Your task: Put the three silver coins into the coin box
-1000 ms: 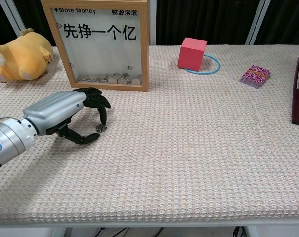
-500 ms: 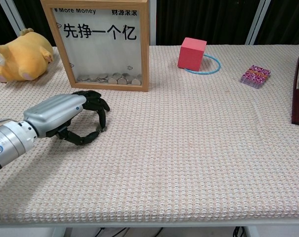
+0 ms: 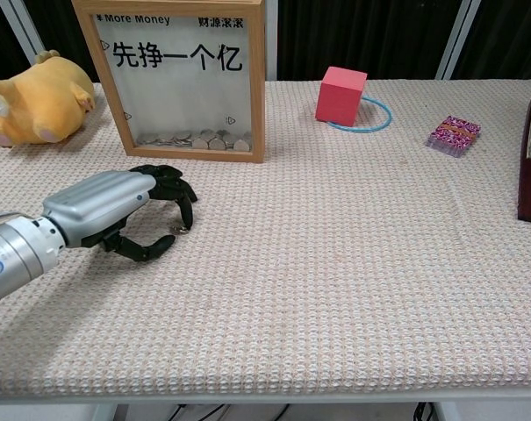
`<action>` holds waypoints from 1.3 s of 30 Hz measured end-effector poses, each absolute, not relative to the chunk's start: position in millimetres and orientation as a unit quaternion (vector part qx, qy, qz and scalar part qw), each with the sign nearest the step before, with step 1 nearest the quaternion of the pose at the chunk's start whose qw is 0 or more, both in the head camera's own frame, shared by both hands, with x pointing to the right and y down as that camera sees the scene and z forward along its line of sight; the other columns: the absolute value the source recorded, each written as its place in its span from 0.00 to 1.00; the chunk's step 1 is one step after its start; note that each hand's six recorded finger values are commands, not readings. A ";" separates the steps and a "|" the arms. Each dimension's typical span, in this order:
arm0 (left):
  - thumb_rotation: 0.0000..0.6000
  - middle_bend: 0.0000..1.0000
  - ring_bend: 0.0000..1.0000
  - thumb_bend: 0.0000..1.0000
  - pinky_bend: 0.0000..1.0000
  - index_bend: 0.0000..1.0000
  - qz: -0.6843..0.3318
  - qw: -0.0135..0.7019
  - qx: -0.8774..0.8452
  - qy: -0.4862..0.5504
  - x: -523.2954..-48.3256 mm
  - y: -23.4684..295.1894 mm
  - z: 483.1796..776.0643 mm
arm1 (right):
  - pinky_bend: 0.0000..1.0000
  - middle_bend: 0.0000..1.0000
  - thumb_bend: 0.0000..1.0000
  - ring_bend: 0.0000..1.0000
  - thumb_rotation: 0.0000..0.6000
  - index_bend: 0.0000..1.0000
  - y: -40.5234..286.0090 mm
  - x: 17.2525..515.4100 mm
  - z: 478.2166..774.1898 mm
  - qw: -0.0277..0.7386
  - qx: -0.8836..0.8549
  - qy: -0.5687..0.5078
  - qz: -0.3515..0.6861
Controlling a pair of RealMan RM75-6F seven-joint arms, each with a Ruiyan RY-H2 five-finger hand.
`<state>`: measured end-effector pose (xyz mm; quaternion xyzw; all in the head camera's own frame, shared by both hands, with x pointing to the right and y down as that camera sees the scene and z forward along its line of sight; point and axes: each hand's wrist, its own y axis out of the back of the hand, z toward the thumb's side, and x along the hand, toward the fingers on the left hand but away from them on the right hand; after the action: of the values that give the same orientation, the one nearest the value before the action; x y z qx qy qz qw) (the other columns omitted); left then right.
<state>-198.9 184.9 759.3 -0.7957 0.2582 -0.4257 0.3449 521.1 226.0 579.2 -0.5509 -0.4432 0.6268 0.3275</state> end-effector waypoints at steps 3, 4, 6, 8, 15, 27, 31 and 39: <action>1.00 0.19 0.03 0.31 0.07 0.40 -0.427 0.346 -0.795 0.257 -198.3 184.7 760.5 | 0.00 0.00 0.18 0.00 1.00 0.00 226.2 521.3 579.3 0.327 -0.551 -0.443 0.627; 1.00 0.19 0.03 0.31 0.07 0.40 -0.426 0.346 -0.795 0.257 -197.6 184.7 760.8 | 0.00 0.00 0.18 0.00 1.00 0.00 226.2 521.3 579.2 0.327 -0.551 -0.443 0.627; 1.00 0.19 0.03 0.31 0.07 0.41 -0.425 0.348 -0.795 0.257 -196.7 184.6 760.9 | 0.00 0.00 0.18 0.00 1.00 0.00 226.2 521.6 578.7 0.328 -0.550 -0.444 0.627; 1.00 0.19 0.03 0.31 0.07 0.43 -0.423 0.352 -0.795 0.257 -195.4 184.2 760.9 | 0.00 0.00 0.18 0.00 1.00 0.00 226.3 521.8 578.5 0.327 -0.550 -0.444 0.627; 1.00 0.20 0.03 0.31 0.07 0.47 -0.419 0.362 -0.790 0.263 -193.3 181.0 761.5 | 0.00 0.00 0.18 0.00 1.00 0.00 227.1 521.5 579.8 0.326 -0.552 -0.442 0.628; 1.00 0.24 0.04 0.31 0.09 0.46 -0.404 0.384 -0.779 0.286 -191.6 173.3 760.3 | 0.00 0.00 0.18 0.00 1.00 0.00 225.8 521.6 578.6 0.325 -0.553 -0.443 0.626; 1.00 0.25 0.05 0.31 0.09 0.45 -0.398 0.387 -0.779 0.293 -191.0 172.6 760.3 | 0.00 0.00 0.18 0.00 1.00 0.00 225.8 520.7 578.7 0.324 -0.555 -0.443 0.625; 1.00 0.29 0.09 0.33 0.12 0.53 -0.378 0.400 -0.776 0.308 -190.8 170.3 756.6 | 0.00 0.00 0.18 0.00 1.00 0.00 225.9 520.3 578.3 0.324 -0.555 -0.442 0.626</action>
<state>-190.8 170.3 756.6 -0.7764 0.3077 -0.3776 0.4000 520.3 225.9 578.3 -0.5547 -0.4420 0.6259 0.3245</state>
